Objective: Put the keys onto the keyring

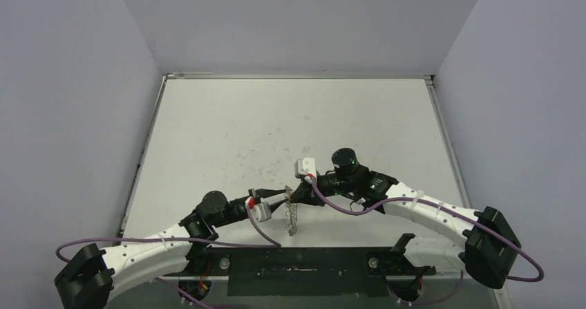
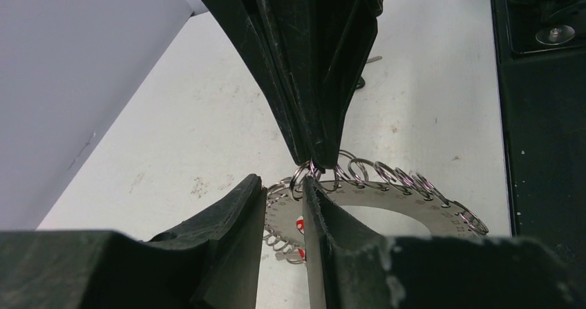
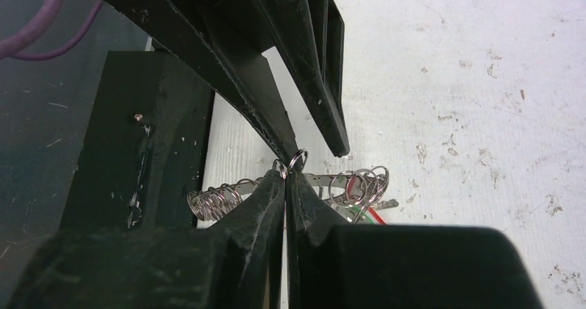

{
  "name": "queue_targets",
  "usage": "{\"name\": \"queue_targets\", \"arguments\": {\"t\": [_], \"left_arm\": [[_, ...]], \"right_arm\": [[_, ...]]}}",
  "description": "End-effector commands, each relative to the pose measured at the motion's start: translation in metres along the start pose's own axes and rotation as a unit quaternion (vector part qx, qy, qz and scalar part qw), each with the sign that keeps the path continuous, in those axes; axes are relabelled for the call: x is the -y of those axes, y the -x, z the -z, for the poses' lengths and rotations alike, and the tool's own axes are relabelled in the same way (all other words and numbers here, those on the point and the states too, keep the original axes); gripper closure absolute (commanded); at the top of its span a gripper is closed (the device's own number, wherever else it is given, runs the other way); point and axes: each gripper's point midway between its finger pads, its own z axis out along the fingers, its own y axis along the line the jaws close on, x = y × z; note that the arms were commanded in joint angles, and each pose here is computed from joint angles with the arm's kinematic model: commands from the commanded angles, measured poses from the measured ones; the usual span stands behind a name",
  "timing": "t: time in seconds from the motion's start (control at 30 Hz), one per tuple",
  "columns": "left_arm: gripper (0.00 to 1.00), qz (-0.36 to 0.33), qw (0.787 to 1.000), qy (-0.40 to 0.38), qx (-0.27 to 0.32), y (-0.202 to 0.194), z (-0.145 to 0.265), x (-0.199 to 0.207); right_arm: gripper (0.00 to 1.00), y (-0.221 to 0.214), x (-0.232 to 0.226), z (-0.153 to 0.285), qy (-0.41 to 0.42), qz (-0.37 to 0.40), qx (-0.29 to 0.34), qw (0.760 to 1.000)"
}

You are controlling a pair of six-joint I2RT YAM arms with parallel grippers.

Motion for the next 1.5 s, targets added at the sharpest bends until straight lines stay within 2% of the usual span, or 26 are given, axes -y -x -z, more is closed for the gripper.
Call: {"name": "queue_targets", "arguments": {"t": [0.0, 0.4, 0.47, 0.57, 0.67, 0.7, 0.73, 0.9, 1.0, 1.13, 1.37, 1.47], "left_arm": [[0.75, -0.026, 0.998, 0.017, 0.055, 0.038, -0.004, -0.014], [0.8, -0.028, 0.999, -0.01, 0.042, 0.03, -0.011, -0.005], [0.85, -0.031, 0.999, -0.011, 0.042, 0.031, -0.012, -0.005], [1.0, -0.033, 0.999, -0.015, 0.039, 0.032, -0.012, -0.005], [1.0, -0.032, 0.999, -0.022, 0.026, 0.03, -0.009, -0.004], [1.0, -0.03, 0.999, -0.022, 0.021, 0.03, -0.008, -0.004], [1.0, -0.028, 0.999, -0.018, 0.015, 0.03, -0.007, -0.006], [1.0, -0.022, 1.0, -0.016, -0.008, 0.032, -0.002, -0.009], [1.0, -0.021, 0.999, -0.023, -0.019, 0.031, -0.001, -0.008], [1.0, -0.023, 0.999, -0.029, -0.027, 0.032, -0.003, -0.008], [1.0, -0.027, 0.998, -0.034, -0.037, 0.035, -0.008, -0.01], [1.0, -0.027, 0.998, -0.032, -0.037, 0.036, -0.008, -0.011]], "right_arm": [[1.0, 0.032, 0.002, 0.001, 0.005, 0.044, 0.043, 0.998], [1.0, 0.034, 0.001, 0.0, 0.009, 0.045, 0.045, 0.998], [1.0, 0.033, 0.001, 0.001, 0.008, 0.045, 0.043, 0.998], [1.0, 0.032, 0.003, 0.001, 0.004, 0.046, 0.041, 0.998], [1.0, 0.035, 0.006, 0.004, -0.011, 0.049, 0.041, 0.998], [0.98, 0.036, 0.008, 0.006, -0.019, 0.05, 0.04, 0.998], [0.92, 0.038, 0.011, 0.008, -0.028, 0.053, 0.039, 0.997], [0.55, 0.047, 0.018, 0.021, -0.068, 0.083, 0.039, 0.993], [0.46, 0.053, 0.022, 0.027, -0.091, 0.095, 0.046, 0.99], [0.46, 0.059, 0.026, 0.028, -0.1, 0.099, 0.055, 0.989], [0.61, 0.064, 0.041, 0.019, -0.114, 0.084, 0.051, 0.989], [0.62, 0.053, 0.054, 0.017, -0.141, 0.079, 0.034, 0.986]]}}
